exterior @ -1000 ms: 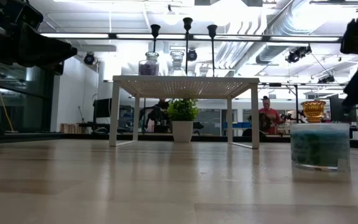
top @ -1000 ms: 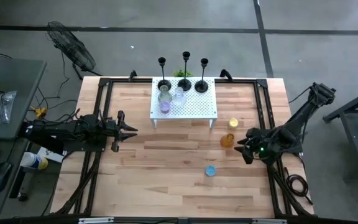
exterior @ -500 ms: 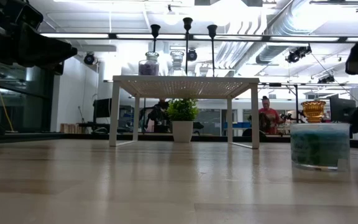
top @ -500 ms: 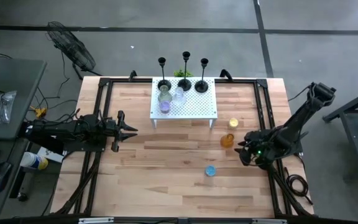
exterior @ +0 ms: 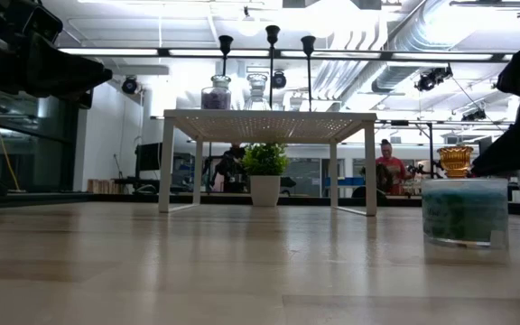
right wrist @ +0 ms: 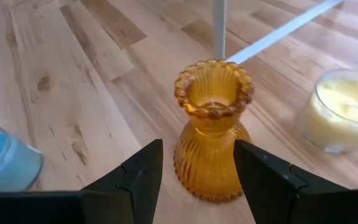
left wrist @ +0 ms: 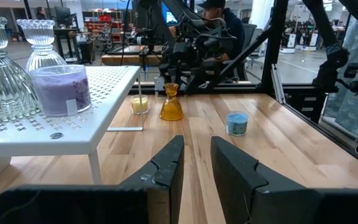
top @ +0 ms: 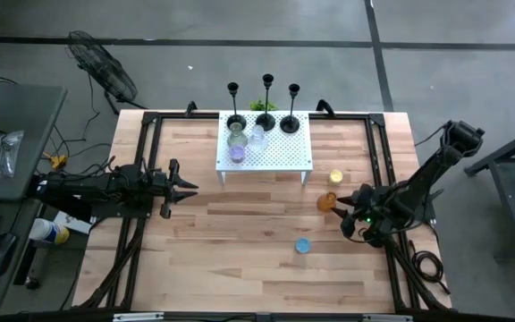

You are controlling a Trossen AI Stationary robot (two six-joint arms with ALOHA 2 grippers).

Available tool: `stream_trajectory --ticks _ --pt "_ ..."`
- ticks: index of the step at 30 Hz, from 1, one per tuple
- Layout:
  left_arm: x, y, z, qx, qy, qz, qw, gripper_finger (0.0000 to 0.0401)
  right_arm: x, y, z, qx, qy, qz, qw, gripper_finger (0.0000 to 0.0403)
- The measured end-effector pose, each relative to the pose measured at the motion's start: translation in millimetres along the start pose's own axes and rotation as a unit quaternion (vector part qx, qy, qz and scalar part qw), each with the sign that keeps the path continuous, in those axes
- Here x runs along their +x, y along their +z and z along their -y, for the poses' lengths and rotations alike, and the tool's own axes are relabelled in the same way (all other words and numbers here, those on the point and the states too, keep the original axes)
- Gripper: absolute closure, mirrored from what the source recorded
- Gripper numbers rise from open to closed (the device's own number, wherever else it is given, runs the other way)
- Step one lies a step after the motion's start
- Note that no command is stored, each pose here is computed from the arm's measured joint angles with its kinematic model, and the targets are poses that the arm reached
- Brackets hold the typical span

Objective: Pick & Place candle stick holders
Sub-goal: Put the orange candle holder on the shelf aligned with the transparent candle holder

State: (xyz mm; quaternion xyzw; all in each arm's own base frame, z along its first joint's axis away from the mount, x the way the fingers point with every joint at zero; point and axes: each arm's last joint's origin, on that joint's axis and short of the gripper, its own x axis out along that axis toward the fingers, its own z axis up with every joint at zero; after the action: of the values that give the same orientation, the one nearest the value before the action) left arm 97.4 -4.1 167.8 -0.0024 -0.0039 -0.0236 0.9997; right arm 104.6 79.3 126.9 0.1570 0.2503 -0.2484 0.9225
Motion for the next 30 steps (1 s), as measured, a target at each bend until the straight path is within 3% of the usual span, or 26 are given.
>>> stream_trajectory --ticks 30 --pt "0.0 0.0 0.0 0.0 0.0 0.0 1.0 0.0324 28.5 -1.0 -10.3 -0.02 -0.058 0.045 0.997 0.0212"
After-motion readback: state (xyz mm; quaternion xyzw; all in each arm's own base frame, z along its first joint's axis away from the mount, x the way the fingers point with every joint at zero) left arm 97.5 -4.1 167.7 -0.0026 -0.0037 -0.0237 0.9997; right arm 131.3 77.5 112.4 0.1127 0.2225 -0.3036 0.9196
